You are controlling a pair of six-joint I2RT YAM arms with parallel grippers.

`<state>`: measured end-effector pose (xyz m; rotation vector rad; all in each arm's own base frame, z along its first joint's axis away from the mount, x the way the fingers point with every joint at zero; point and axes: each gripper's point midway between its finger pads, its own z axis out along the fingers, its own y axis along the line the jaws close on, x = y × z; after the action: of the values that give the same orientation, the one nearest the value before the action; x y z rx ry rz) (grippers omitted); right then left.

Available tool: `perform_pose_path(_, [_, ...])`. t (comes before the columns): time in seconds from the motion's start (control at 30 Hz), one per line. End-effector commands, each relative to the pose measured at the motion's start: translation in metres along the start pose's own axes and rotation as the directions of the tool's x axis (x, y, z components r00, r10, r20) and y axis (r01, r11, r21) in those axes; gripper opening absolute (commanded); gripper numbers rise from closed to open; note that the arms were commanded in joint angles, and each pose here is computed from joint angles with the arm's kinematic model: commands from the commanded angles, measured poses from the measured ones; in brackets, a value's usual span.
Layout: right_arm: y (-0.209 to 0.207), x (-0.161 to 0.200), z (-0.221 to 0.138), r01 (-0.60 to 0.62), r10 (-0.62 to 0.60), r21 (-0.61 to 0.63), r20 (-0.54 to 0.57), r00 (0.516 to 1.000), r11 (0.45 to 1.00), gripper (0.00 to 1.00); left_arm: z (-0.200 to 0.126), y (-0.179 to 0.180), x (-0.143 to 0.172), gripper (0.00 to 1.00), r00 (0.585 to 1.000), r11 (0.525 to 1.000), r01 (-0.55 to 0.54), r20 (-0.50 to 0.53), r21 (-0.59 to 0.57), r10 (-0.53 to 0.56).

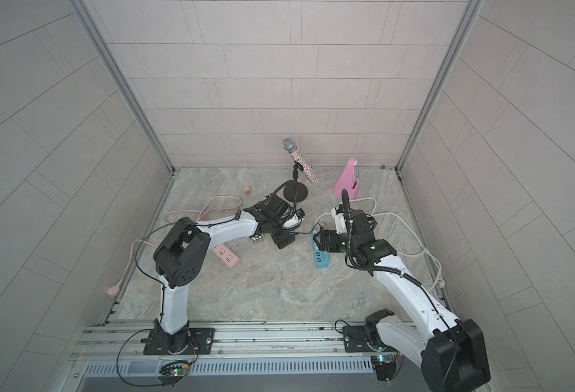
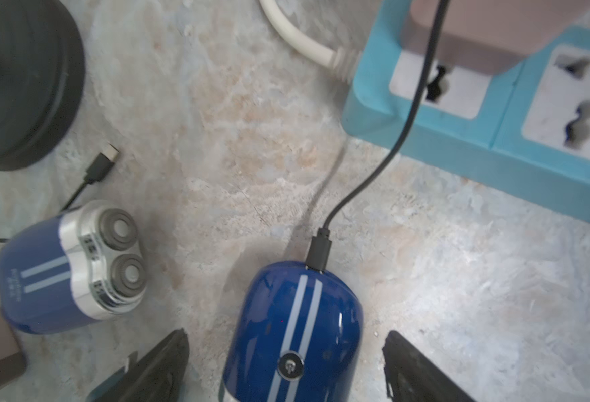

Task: Unplug the electric shaver
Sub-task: Pick up the electric shaver from the center of the board.

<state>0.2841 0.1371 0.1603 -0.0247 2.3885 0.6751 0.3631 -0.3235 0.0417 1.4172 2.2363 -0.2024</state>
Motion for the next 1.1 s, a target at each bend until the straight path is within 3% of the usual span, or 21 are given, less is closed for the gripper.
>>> perform_pose_path(0.0, [-0.001, 0.002, 0.001, -0.013, 0.013, -0.003, -0.004, 1.0, 1.0, 0.83, -0.001, -0.004, 0.008, 0.92, 0.999, 0.999, -0.037, -0.027, 0.019, 0.037])
perform_pose_path(0.6, [-0.001, 0.002, 0.0, -0.018, 0.018, -0.003, -0.001, 1.0, 1.0, 0.84, 0.015, 0.001, 0.008, 0.91, 0.999, 0.999, -0.023, -0.025, 0.032, 0.023])
perform_pose_path(1.07, [-0.001, 0.0, -0.006, -0.03, 0.03, -0.019, 0.015, 0.999, 0.999, 0.83, 0.008, 0.004, -0.001, 0.72, 1.0, 0.999, -0.013, 0.007, 0.043, 0.013])
